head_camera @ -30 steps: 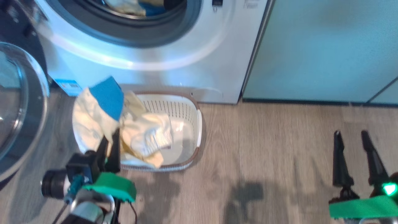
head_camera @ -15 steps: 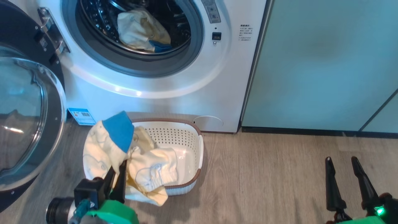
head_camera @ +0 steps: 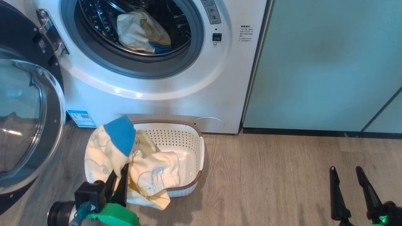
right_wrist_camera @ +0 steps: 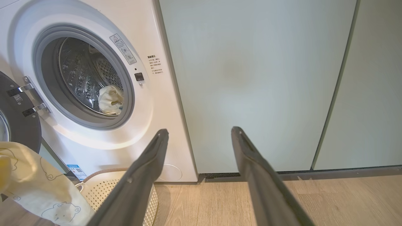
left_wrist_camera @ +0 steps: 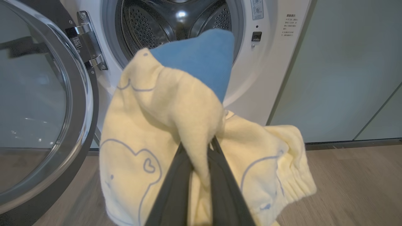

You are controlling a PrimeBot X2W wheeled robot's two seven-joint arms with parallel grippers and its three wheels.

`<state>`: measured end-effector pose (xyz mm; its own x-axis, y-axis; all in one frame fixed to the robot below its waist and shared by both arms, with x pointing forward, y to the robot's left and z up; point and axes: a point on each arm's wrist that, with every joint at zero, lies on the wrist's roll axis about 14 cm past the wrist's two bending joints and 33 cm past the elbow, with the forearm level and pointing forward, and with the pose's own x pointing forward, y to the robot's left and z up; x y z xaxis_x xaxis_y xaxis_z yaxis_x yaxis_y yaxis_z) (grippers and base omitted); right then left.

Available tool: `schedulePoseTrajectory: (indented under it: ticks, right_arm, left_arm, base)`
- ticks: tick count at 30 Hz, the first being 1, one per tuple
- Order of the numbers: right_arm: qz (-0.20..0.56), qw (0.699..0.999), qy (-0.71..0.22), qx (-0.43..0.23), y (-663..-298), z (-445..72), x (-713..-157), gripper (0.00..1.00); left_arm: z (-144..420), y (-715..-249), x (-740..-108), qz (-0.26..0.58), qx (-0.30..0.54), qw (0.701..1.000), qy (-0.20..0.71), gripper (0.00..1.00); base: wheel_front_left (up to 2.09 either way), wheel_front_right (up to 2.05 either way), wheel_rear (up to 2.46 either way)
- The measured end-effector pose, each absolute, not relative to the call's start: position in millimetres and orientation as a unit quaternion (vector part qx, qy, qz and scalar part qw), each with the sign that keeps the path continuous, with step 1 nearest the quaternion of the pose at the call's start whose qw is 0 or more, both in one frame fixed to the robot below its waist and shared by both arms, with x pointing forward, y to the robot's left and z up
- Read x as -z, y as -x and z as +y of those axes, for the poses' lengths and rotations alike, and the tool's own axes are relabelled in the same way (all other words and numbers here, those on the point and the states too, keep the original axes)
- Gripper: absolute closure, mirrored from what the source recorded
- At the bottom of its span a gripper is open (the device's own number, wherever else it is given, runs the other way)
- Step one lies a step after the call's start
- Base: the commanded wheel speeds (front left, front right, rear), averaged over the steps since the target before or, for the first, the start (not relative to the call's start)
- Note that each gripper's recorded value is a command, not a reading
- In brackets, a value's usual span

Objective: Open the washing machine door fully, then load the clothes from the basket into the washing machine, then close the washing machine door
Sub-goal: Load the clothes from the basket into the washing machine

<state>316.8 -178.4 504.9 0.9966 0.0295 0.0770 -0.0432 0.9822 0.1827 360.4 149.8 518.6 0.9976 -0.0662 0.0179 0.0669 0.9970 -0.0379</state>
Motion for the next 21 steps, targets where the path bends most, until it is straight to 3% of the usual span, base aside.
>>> schedulePoseTrajectory:
  ticks: [21]
  right_arm:
    - [-0.013, 0.996, -0.092, -0.015, -323, -180, -491, 0.00]
  left_arm:
    - [150, -373, -499, 0.021, 0.030, 0.999, 0.023, 1.00]
  base:
    - [0.00, 0.00, 0.00]
